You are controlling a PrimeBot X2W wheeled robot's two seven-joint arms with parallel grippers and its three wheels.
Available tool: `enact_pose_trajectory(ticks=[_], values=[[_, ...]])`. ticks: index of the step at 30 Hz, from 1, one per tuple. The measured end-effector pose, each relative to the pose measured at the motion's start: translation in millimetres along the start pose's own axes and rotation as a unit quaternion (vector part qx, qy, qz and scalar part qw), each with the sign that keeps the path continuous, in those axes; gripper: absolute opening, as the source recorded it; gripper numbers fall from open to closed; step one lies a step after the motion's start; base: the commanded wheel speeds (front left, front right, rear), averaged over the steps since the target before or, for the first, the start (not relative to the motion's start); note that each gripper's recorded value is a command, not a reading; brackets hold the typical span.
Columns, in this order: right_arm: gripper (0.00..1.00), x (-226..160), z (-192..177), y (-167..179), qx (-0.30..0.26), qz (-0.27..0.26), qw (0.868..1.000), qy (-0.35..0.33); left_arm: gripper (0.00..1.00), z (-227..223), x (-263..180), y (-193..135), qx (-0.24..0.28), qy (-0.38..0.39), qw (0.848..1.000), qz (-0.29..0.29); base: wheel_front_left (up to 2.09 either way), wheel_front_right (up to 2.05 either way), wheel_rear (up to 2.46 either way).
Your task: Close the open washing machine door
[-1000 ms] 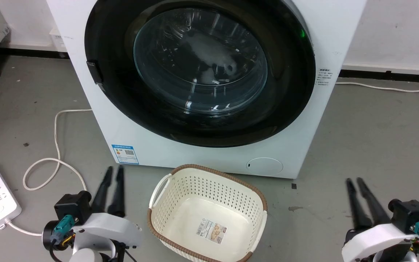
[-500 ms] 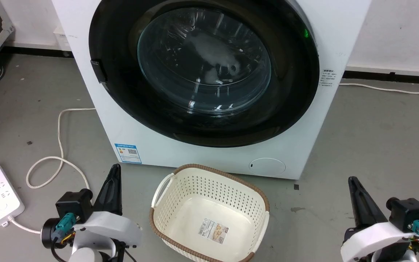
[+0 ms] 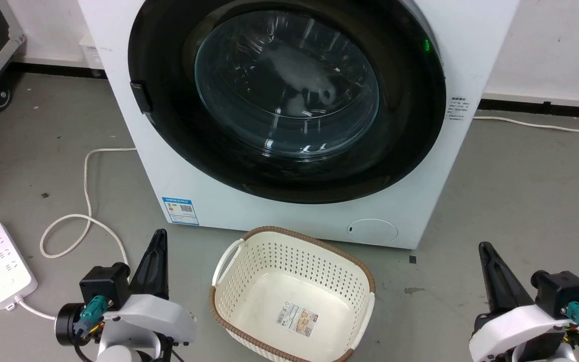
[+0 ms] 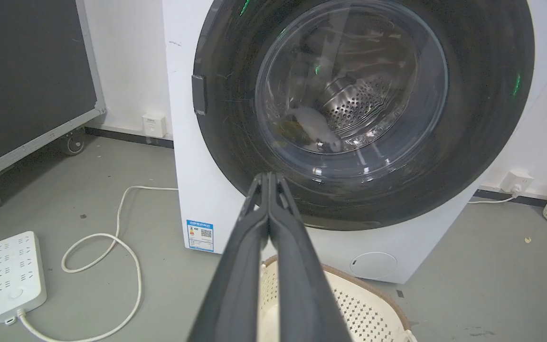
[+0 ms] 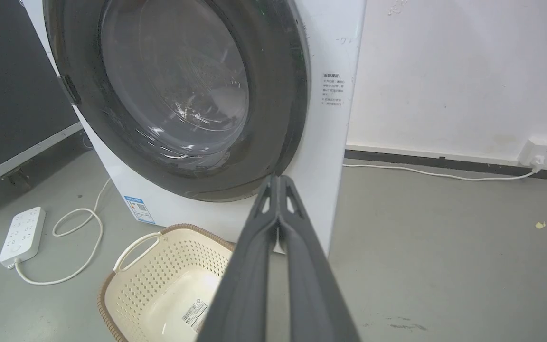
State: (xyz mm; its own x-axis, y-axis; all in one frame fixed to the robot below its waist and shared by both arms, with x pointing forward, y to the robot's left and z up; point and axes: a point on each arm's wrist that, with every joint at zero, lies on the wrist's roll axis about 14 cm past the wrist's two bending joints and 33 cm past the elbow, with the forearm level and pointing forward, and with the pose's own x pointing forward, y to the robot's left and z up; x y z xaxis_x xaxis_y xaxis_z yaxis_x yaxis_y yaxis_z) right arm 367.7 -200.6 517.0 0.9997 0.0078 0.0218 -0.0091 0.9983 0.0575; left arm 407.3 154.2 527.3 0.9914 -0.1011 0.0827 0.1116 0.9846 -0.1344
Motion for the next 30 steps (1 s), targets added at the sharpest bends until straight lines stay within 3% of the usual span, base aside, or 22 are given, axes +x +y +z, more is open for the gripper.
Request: enact_pose_trajectory(ticks=[30], values=[[0.00,5,6,15,-0.016,0.022,1.000,0.000,0.00,3,-11,5,0.031,0.011,0.999,0.014,0.00,0.00,0.00]])
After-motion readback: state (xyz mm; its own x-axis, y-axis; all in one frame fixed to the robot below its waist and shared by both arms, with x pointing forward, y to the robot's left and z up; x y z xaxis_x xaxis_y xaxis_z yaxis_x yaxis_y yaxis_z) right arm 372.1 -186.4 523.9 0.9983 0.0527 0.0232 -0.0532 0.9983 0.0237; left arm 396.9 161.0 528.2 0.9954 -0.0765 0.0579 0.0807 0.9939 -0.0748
